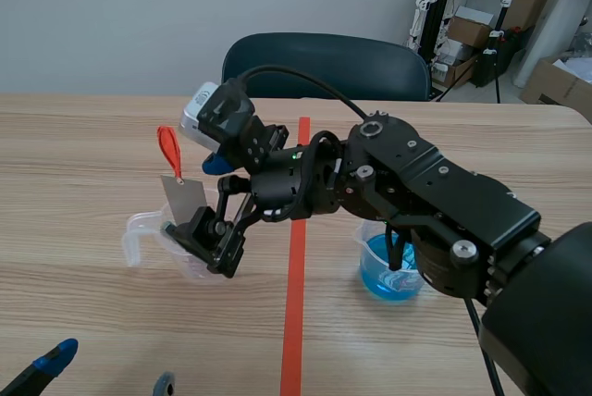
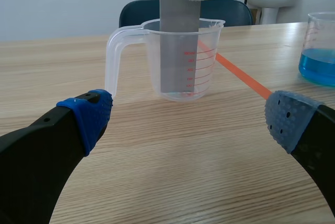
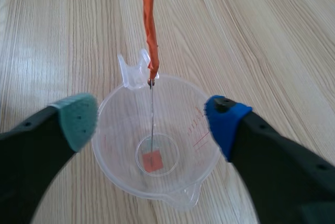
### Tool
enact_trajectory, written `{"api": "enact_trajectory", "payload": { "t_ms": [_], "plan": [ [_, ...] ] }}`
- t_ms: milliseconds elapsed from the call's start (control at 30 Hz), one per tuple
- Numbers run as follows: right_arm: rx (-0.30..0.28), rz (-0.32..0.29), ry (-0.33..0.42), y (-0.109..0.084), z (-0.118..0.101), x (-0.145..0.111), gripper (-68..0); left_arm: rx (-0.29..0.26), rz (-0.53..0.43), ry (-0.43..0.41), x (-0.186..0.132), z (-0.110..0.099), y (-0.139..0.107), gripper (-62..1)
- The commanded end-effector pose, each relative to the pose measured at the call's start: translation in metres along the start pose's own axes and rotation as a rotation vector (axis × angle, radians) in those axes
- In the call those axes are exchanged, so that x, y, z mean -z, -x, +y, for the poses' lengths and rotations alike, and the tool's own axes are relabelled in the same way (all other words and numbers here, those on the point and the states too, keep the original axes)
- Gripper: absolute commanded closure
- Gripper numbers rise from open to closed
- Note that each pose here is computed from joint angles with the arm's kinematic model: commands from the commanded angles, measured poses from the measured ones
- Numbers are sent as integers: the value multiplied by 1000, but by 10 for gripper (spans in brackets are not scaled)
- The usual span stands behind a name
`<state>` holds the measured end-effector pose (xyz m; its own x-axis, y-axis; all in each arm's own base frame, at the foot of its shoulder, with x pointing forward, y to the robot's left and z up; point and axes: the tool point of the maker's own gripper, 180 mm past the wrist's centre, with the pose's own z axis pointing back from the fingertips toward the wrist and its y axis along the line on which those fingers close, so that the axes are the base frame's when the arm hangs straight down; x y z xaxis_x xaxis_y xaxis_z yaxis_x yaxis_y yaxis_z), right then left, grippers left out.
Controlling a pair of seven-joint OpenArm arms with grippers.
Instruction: Do the redox reaction experiment. put the plate into the left beaker
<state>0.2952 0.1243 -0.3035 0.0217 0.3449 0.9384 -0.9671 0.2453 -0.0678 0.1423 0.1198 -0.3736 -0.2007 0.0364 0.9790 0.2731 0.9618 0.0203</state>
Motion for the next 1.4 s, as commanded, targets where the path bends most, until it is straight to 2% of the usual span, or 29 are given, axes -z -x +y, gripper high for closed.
{"api": "enact_trajectory", "payload": {
  "t_ms": [0, 67, 700, 1367],
  "plan": [
    [-8, -51, 16, -16, -7, 1, -679, 12, -55, 5, 1, 4, -11, -616],
    [-8, -54, 34, -17, -10, 1, -679, 12, -55, 5, 1, 4, -11, -616],
    [-23, -97, 38, -29, -15, 0, -679, 12, -55, 5, 1, 4, -11, -616],
    [-23, -98, 39, -29, -15, 0, -679, 12, -55, 5, 1, 4, -11, -616]
  ]
}}
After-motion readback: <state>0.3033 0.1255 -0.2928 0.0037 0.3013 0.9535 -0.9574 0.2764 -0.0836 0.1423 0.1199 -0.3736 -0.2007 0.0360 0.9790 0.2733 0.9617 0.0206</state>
